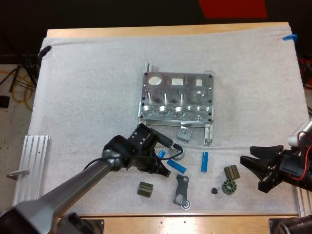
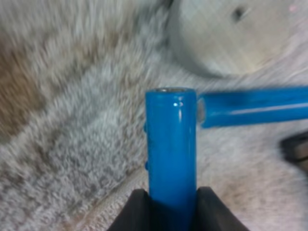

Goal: Load cells from right to left

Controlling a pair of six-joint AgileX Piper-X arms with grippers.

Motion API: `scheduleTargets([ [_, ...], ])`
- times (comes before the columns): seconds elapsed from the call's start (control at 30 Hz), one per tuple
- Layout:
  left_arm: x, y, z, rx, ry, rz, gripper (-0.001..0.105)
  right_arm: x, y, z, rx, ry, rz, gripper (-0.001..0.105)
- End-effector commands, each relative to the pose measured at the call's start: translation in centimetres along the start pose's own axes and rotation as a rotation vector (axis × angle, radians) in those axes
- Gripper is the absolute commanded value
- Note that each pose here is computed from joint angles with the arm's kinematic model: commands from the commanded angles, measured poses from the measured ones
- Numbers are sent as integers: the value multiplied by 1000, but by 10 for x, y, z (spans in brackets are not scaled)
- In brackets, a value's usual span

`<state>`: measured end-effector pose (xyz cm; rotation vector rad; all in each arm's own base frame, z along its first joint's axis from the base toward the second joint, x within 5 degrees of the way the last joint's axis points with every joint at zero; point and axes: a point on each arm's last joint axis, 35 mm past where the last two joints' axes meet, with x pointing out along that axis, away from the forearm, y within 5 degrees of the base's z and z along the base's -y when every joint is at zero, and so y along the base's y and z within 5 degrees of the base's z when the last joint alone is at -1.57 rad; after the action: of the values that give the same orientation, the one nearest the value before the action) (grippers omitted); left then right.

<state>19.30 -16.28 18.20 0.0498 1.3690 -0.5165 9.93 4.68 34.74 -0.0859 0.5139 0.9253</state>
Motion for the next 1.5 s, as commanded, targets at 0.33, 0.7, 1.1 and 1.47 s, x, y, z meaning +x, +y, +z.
scheduleTargets([
  [0.33, -67, -10, -16, 211, -187, -69, 11, -2, 2, 3, 9, -17, 14, 44],
  [0.7, -102, -24, -33, 443, -239, -440, 11, 15, 1, 9, 91, -8, 209, 44],
  [1.1, -103, -25, -33, 512, -249, -466, 11, 77, 10, 11, 158, 185, 439, 44],
  [1.47, -103, -25, -35, 637, -267, -475, 11, 117, 15, 6, 302, 319, 526, 44],
])
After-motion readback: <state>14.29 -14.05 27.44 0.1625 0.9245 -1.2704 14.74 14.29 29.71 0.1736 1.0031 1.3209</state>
